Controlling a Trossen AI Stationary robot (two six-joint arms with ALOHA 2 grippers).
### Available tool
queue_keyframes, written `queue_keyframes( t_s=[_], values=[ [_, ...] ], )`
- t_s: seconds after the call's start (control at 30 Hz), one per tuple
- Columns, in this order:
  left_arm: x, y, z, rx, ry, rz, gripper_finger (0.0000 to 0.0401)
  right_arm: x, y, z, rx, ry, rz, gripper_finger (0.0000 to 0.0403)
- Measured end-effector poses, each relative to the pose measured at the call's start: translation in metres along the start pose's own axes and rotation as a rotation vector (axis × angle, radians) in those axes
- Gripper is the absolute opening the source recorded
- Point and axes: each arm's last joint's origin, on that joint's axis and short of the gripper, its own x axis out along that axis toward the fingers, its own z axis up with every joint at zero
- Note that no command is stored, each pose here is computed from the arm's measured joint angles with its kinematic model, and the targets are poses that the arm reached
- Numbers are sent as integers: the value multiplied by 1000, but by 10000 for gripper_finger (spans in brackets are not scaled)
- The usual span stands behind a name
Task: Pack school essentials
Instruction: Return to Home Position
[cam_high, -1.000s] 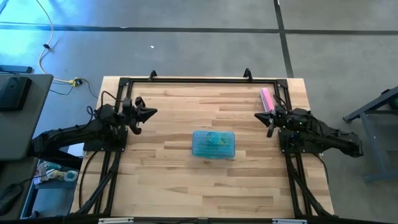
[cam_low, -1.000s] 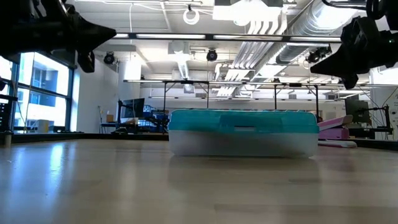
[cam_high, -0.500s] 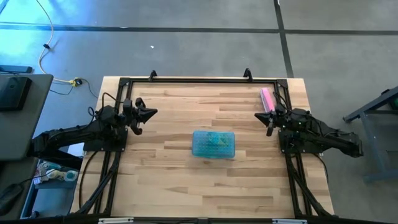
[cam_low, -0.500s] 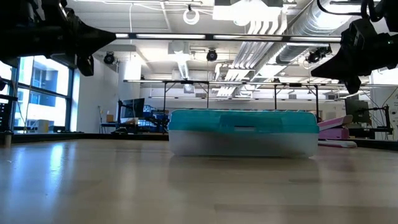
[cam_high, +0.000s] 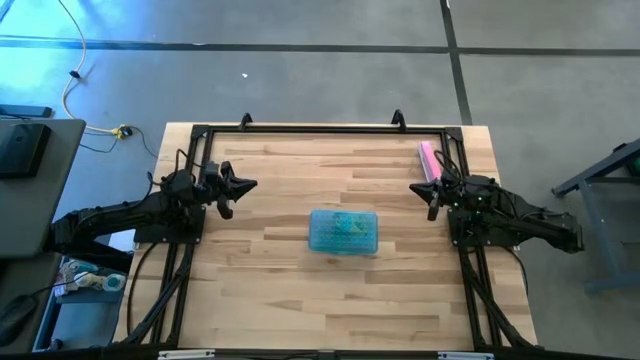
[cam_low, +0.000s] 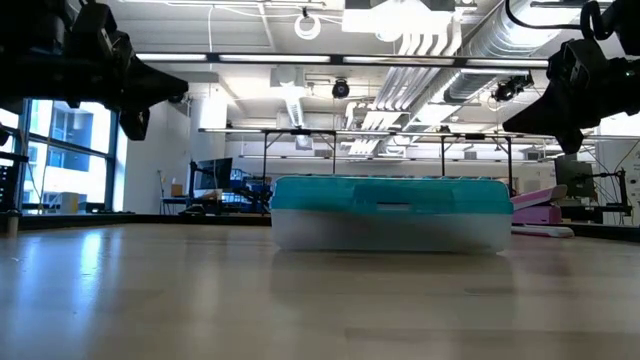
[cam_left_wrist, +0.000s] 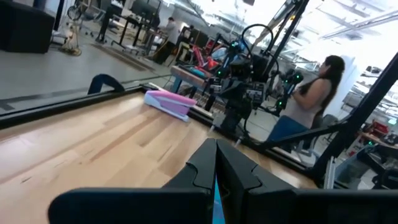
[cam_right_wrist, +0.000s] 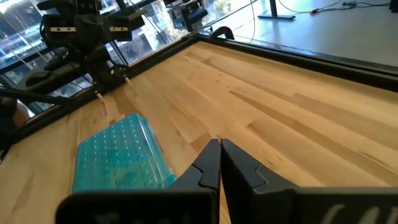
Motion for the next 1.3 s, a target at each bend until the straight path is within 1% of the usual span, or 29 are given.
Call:
queue_keyframes(
  t_s=[0.2,0.33,0.47,0.7,0.87,1.03,1.3],
  values=[
    [0,0,0,-1,3,1,1,0,0,0,0,0,0,2],
    [-1,-3,-1,0,3,-19,1,0,0,0,0,-1,0,2],
    [-4,-10,0,1,-11,-86,1,0,0,0,0,0,0,2],
    [-14,-25,7,2,-96,-231,1,0,0,0,0,2,0,2],
    [-22,-30,12,1,-158,-297,1,0,0,0,0,3,0,2],
    [-23,-32,13,-1,-168,-317,1,0,0,-1,0,6,-2,2],
    [-22,-32,11,-2,-153,-314,3,0,0,-1,0,6,-2,2]
  ],
)
